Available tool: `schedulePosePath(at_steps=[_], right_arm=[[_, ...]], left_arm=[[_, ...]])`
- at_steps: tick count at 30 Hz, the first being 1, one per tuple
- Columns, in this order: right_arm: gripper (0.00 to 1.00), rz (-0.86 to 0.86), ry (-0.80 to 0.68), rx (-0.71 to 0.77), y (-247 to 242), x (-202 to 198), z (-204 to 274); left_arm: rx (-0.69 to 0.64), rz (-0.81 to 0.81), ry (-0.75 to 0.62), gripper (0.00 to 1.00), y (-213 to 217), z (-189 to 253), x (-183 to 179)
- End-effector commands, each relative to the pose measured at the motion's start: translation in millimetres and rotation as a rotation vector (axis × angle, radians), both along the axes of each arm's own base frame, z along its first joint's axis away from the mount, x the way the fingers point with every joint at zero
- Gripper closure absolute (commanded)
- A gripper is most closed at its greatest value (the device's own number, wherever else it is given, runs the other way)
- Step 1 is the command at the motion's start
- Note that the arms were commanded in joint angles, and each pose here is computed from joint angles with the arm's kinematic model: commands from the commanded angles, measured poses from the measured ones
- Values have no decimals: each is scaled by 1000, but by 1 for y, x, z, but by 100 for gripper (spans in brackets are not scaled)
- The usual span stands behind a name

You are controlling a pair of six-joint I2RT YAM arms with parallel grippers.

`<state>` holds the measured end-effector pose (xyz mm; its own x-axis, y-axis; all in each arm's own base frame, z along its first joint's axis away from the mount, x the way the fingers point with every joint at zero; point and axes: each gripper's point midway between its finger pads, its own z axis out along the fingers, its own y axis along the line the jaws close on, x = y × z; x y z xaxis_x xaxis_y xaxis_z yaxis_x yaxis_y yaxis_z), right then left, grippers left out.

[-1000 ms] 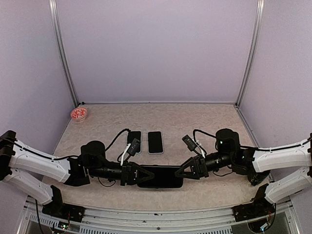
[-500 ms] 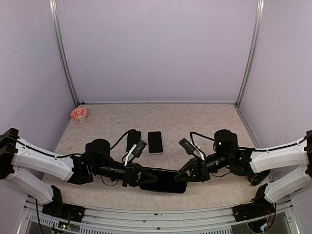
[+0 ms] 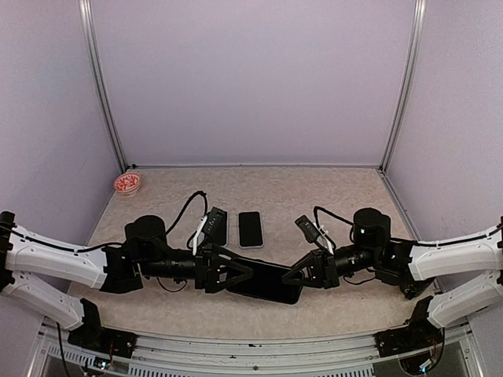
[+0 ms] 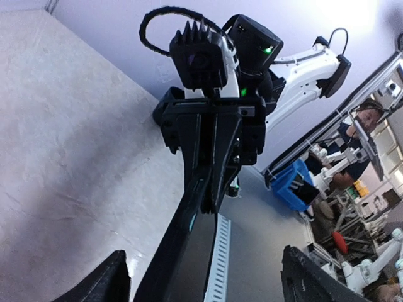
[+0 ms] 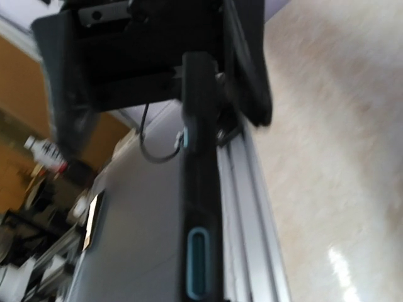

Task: Put the phone into the phone case
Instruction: Pass from the left arm to the right, then adjust the phone with the phone case.

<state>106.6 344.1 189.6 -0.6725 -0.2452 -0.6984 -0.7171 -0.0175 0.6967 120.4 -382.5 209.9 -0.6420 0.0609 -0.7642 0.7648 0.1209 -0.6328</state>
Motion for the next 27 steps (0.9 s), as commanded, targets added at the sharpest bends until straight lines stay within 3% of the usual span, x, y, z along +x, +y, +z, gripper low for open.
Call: schedulePosePath(at_steps=[1, 3, 8, 20, 23, 27], right_arm=[[100, -117, -98, 102, -4, 12, 37], [100, -176, -111, 108, -8, 20, 43], [100, -309, -138, 142, -18, 36, 57], [100, -419, -167, 182, -30, 48, 71], [100, -426, -165, 188, -31, 48, 72], [100, -435, -164, 199, -35, 47, 74]], left_arm=[[-61, 164, -46, 7, 21, 23, 25], [-86, 210, -44, 1, 31, 29, 31], [-114, 253, -1, 1, 40, 26, 36], [-194, 111, 43, 1, -3, 36, 26], [-205, 87, 49, 4, -16, 33, 28], [-227, 80, 52, 15, -24, 31, 31]])
